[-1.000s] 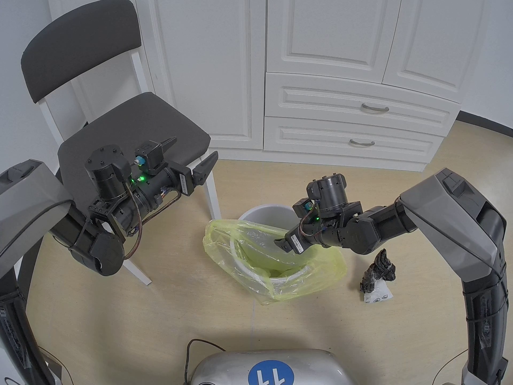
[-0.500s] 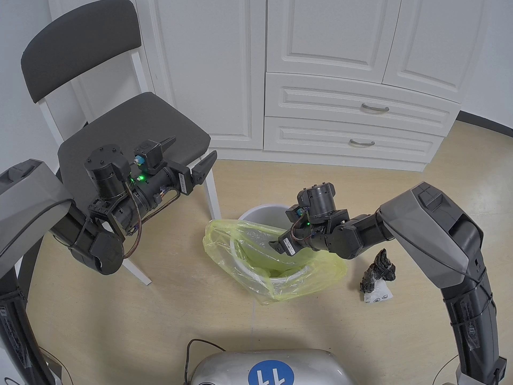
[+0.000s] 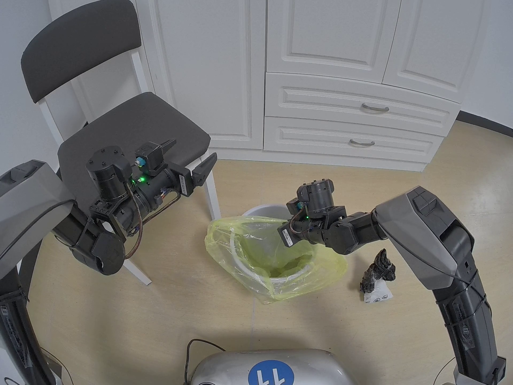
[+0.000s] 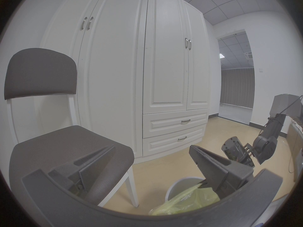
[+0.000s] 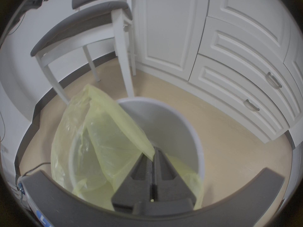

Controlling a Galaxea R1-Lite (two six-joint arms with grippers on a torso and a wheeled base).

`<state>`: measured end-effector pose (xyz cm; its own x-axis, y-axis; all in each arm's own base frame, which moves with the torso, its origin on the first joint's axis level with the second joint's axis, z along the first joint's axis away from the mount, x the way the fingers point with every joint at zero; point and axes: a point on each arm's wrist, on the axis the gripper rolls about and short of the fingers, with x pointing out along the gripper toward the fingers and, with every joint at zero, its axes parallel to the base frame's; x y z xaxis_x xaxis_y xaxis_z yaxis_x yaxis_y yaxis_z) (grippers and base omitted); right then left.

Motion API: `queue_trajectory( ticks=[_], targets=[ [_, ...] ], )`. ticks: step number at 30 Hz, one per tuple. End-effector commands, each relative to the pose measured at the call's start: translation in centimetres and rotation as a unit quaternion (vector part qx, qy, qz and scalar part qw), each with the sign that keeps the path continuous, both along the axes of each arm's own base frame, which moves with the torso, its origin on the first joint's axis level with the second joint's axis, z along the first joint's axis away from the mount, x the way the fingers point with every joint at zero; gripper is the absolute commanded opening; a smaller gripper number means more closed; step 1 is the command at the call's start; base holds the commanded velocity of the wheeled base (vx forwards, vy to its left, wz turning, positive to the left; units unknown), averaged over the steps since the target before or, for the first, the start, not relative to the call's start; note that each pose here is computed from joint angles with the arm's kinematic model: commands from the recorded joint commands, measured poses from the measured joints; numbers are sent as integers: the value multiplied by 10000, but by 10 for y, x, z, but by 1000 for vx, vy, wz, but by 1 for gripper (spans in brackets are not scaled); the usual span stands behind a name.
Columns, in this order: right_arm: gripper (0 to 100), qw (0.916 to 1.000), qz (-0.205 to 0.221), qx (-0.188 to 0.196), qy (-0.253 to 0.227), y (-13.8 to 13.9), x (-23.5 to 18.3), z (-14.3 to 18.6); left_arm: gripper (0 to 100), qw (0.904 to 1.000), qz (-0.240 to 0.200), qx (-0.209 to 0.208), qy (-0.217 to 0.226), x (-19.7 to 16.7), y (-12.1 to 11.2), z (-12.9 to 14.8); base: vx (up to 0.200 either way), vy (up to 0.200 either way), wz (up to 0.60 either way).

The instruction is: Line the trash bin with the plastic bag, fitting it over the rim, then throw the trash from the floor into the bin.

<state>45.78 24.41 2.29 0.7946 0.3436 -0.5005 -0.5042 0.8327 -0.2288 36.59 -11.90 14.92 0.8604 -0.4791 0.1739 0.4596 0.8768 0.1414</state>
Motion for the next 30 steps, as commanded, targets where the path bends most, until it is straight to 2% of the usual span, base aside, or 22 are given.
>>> queue_trajectory(
  ticks=[1, 3, 5, 7, 11, 13, 17, 18, 26, 27, 30],
  targets=[
    [0, 9966, -487, 480, -470, 8, 29, 3, 100, 10000, -6, 18, 36, 2, 0, -4, 0, 0, 0],
    [0, 9958, -738, 378, -397, 7, 31, -18, 100, 10000, 2, 23, 51, 3, 0, -5, 0, 0, 0],
    [0, 9943, -856, 395, -492, 7, 32, -19, 100, 10000, 2, 20, 44, 3, 0, -5, 0, 0, 0],
    [0, 9892, -1016, 590, -875, 7, 37, -27, 100, 10000, 17, 16, 29, 4, 1, -4, 0, 0, 0],
    [0, 9692, -1453, 947, -1746, 5, 43, -21, 100, 10000, 17, 18, 36, 5, 0, -6, 0, 0, 0],
    [0, 9620, -1560, 1066, -1970, 2, 45, -19, 100, 10000, 10, 16, 29, 6, 0, -6, 0, 0, 0],
    [0, 9537, -1588, 1251, -2225, 1, 46, -13, 100, 10000, 10, 21, 51, 6, -1, -8, 0, 0, 0],
    [0, 9490, -1556, 1371, -2376, 2, 46, -10, 100, 10000, 10, 21, 51, 6, -1, -8, 0, 0, 0],
    [0, 9450, -1484, 1504, -2498, 7, 43, -10, 100, 10000, 8, 66, 70, 8, -2, -12, 0, 0, 0],
    [100, 9439, -1483, 1525, -2527, 7, 43, -9, 100, 9999, 23, 102, 41, 10, -3, -12, 0, 0, 0],
    [100, 9398, -1413, 1635, -2649, 8, 42, -3, 100, 9998, 74, 210, -2, 14, -3, -16, 0, 0, 0]
  ],
)
